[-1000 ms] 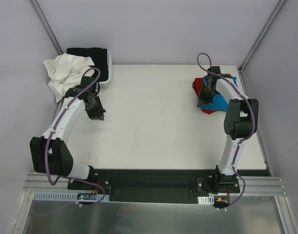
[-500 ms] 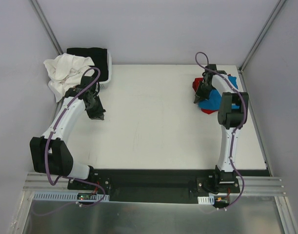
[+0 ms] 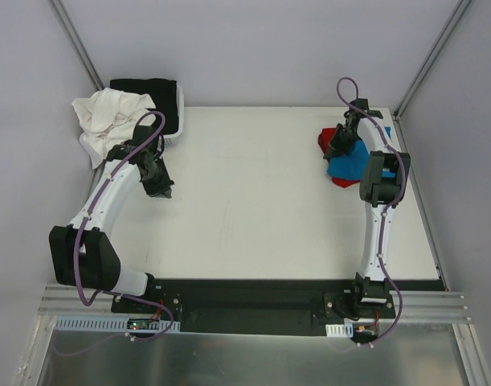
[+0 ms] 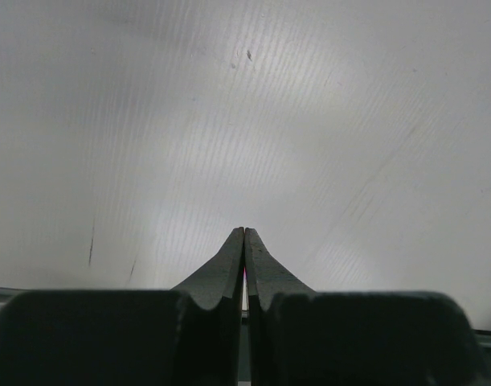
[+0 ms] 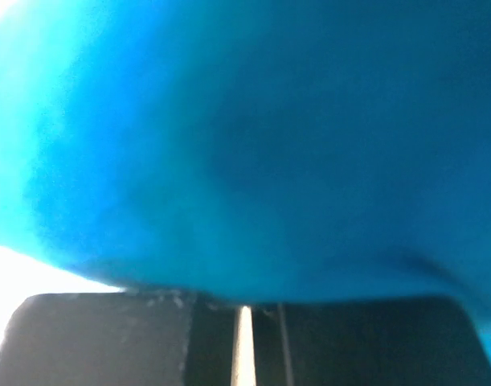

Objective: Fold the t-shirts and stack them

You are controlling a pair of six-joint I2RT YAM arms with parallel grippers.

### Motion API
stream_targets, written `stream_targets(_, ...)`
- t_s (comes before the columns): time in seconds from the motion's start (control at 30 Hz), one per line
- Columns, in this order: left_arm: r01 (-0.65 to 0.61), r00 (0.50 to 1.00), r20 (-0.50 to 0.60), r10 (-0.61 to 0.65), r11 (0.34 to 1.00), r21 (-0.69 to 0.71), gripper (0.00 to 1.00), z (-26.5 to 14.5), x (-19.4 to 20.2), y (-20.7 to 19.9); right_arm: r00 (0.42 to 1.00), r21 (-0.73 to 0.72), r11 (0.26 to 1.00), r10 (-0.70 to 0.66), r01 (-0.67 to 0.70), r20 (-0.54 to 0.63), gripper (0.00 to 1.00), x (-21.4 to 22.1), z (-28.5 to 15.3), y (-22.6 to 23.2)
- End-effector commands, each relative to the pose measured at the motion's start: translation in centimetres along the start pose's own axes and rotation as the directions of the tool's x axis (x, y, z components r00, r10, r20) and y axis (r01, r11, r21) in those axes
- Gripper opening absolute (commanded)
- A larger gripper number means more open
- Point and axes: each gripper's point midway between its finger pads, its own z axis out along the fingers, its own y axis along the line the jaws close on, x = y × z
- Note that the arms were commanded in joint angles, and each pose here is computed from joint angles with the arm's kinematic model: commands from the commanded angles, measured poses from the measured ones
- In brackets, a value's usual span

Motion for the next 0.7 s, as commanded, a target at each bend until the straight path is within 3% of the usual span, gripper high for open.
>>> stream_targets(0.0,-0.018,1.0,0.01,0.018,1.0,-0.016,0.0,-0.8,0.2,0.3,0.997,0.023,0.998,0.055,-0.056,0.063,0.01,-2.7,-0.3,-2.2)
stream_targets(0.67,-0.004,1.0,-0.003,0.004,1.0,0.003,0.0,-0.7,0.4,-0.1,0.992,0.065,0.993,0.093,-0.099,0.082,0.01,-3.1,-0.9,-4.8)
